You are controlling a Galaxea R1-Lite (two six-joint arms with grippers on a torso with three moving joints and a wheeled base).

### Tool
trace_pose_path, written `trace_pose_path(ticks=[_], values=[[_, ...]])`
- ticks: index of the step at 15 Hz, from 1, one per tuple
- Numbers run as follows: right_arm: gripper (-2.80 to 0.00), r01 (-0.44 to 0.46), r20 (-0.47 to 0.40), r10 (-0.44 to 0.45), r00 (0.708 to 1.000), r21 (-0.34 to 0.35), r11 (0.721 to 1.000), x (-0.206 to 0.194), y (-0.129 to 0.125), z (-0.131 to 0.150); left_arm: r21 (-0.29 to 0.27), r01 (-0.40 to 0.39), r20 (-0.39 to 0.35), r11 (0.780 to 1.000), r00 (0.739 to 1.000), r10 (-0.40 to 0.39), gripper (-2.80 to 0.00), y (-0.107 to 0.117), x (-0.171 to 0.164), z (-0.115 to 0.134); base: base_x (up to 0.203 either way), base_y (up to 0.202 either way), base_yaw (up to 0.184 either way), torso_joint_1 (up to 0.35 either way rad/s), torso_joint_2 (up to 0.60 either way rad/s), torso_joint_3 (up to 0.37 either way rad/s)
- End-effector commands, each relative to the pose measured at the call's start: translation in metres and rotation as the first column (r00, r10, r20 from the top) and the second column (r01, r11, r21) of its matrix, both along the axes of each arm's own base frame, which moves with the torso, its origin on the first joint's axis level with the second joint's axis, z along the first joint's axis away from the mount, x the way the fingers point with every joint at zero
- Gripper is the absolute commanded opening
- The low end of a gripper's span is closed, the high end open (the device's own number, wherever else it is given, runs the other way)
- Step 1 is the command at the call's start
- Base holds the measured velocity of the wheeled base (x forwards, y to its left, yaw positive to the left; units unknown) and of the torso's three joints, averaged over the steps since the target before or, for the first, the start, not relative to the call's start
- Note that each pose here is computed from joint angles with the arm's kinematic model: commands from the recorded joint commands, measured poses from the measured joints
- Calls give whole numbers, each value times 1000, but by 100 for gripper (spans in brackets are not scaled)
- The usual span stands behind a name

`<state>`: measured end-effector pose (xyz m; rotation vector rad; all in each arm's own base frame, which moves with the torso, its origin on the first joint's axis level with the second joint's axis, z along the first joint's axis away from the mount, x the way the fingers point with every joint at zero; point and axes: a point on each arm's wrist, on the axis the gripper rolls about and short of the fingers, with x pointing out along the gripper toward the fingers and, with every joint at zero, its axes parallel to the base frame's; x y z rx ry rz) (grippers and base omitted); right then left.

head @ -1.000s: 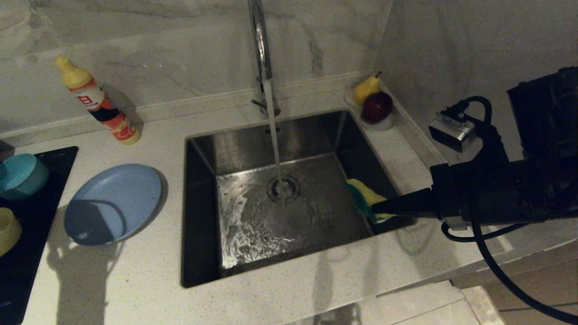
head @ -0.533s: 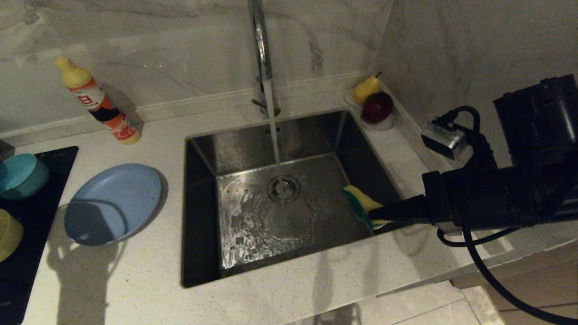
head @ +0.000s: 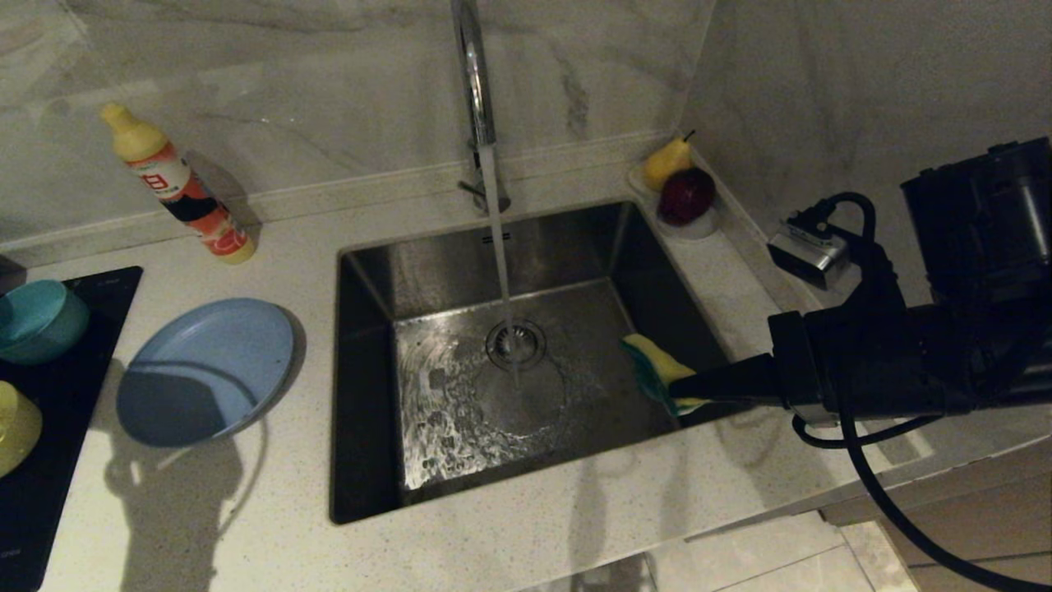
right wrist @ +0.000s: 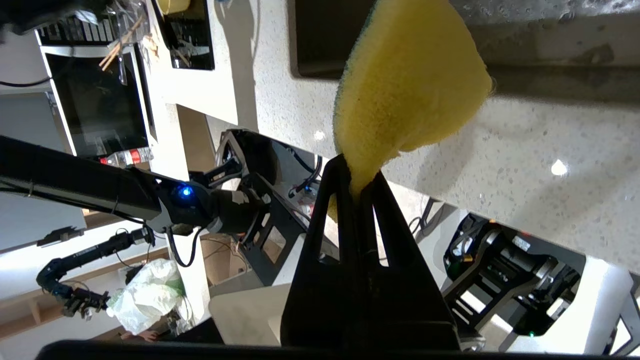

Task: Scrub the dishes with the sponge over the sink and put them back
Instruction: Place the bowl on the table, then wash the plate

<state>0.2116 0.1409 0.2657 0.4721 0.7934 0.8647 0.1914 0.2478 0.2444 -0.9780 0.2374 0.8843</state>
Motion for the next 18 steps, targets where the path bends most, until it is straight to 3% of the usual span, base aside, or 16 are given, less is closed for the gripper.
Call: trace_pose_path(ticks=[1,3,5,8,13,14,15,18], values=[[-280,-2,-5,2,1000,2,1000,-3,-1,0,52,117,58,992,991,-120,-280,-23,-14,24,0,0,0,0,0,0],[-280,-2,-1,2,1000,4,1000,-4,-2,1,77,254,51,964,965,-258,-280,-44,-15,27,0,0,0,0,0,0],[-280,-2,-1,2,1000,4,1000,-4,-2,1,24,346,7,938,938,-347,-280,-64,-7,22,0,0,0,0,0,0],[-280,-1,-6,1,1000,-1,1000,-4,-2,-1,-22,497,-117,867,860,-496,-280,-77,9,-6,0,0,0,0,0,0],[-280,0,-8,0,1000,-3,1000,-3,-2,-2,-84,619,-211,781,755,-621,-280,-83,28,-42,0,0,0,0,0,0],[-280,0,-8,0,1000,-3,1000,-4,-2,-2,-82,651,-218,754,727,-651,-249,-85,27,-46,0,0,0,0,0,0],[-280,0,-7,0,1000,-3,1000,-4,-2,-2,-71,691,-198,720,697,-689,0,-87,25,-46,0,0,0,0,0,0],[-280,0,-10,0,1000,-5,1000,-4,-2,-3,-76,705,-198,705,683,-703,0,-86,28,-49,0,0,0,0,0,0]])
